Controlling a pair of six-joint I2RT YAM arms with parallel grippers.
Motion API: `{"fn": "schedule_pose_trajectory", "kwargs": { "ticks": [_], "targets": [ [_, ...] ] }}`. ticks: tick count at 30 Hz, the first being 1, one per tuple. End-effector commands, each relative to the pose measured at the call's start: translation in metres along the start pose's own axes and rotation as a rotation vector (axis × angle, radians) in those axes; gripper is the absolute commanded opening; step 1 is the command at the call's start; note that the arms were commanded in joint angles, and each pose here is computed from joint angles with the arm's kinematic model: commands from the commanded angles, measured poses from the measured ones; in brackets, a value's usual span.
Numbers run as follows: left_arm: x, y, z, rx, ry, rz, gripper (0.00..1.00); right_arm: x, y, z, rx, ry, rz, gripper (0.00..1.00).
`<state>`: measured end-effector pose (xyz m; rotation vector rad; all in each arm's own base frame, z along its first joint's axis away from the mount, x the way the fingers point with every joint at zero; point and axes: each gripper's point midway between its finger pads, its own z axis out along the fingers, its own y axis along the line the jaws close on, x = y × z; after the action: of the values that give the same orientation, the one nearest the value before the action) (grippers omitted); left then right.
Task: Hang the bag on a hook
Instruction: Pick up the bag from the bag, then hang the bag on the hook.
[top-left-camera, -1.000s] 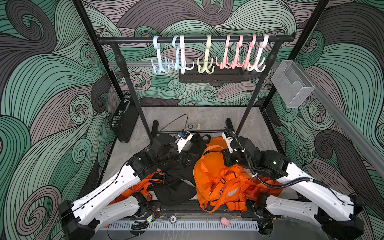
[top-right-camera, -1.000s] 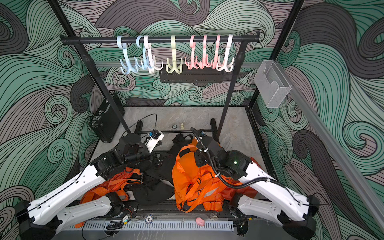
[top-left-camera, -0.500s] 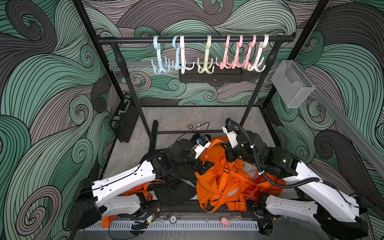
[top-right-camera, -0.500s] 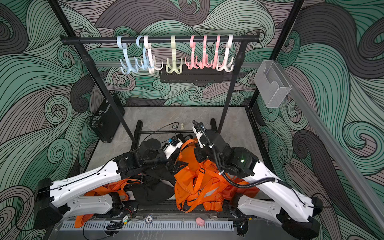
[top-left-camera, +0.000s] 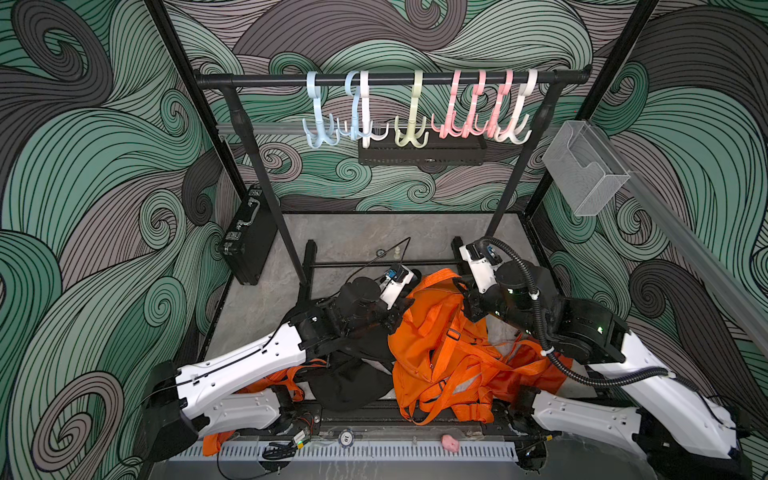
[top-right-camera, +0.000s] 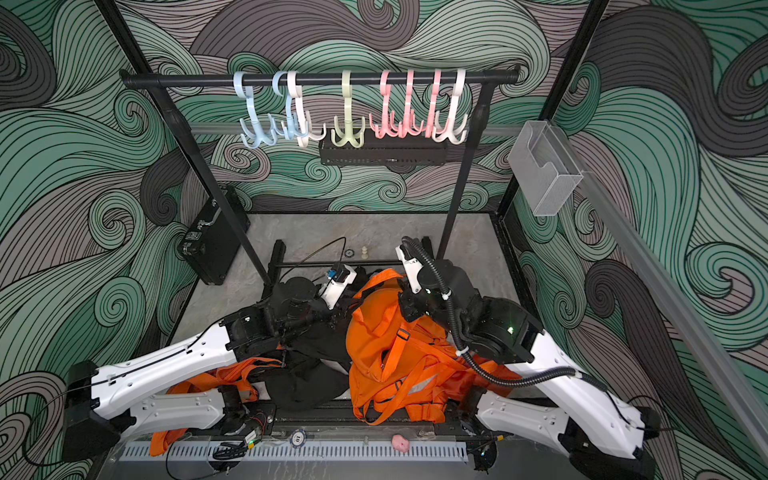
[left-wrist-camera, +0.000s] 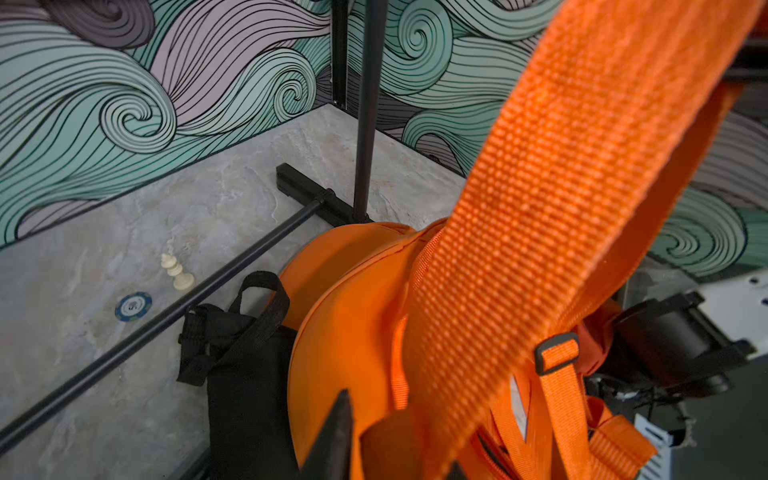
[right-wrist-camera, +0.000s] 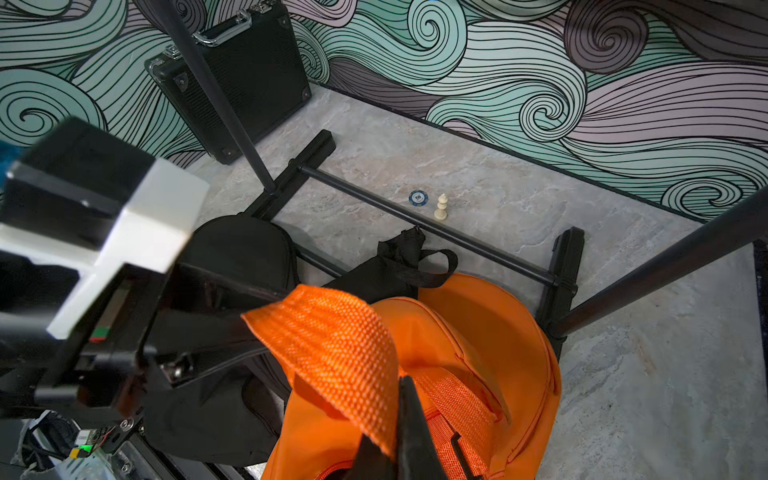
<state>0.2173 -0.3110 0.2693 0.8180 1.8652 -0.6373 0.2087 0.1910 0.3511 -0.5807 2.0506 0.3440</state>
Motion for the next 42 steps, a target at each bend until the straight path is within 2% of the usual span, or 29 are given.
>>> {"fn": "schedule_pose_trajectory", "kwargs": {
  "ticks": [1, 2, 4, 11, 17, 20, 24, 34, 42],
  "targets": [
    [-0.031, 0.016, -0.017, -0.105, -0.044, 0.084, 0.04, -0.006, -0.014, -0.005, 0.04, -0.005, 0.015, 0.0],
    [-0.042, 0.024, -0.023, -0.16, -0.058, 0.096, 0.01, -0.008, -0.02, -0.005, 0.052, -0.002, 0.031, 0.0],
    [-0.065, 0.038, -0.036, -0.253, -0.089, 0.124, 0.0, -0.012, -0.029, -0.008, 0.061, 0.001, 0.062, 0.0],
    [-0.156, 0.043, -0.064, -0.344, -0.201, 0.239, 0.0, -0.052, -0.062, -0.03, 0.112, -0.1, 0.156, 0.0],
    [-0.211, 0.038, -0.054, -0.363, -0.236, 0.287, 0.0, -0.099, -0.091, -0.056, 0.193, -0.227, 0.193, 0.0],
    [-0.231, 0.034, -0.034, -0.359, -0.223, 0.3, 0.0, -0.124, -0.109, -0.067, 0.24, -0.29, 0.224, 0.0],
    [-0.262, 0.029, -0.025, -0.34, -0.247, 0.301, 0.0, -0.15, -0.134, -0.075, 0.271, -0.348, 0.289, 0.0],
    [-0.318, 0.016, -0.005, -0.297, -0.36, 0.296, 0.0, -0.213, -0.169, -0.096, 0.243, -0.521, 0.403, 0.0],
    [-0.329, 0.009, 0.013, -0.263, -0.418, 0.295, 0.0, -0.252, -0.175, -0.107, 0.188, -0.616, 0.408, 0.0]
  ]
}}
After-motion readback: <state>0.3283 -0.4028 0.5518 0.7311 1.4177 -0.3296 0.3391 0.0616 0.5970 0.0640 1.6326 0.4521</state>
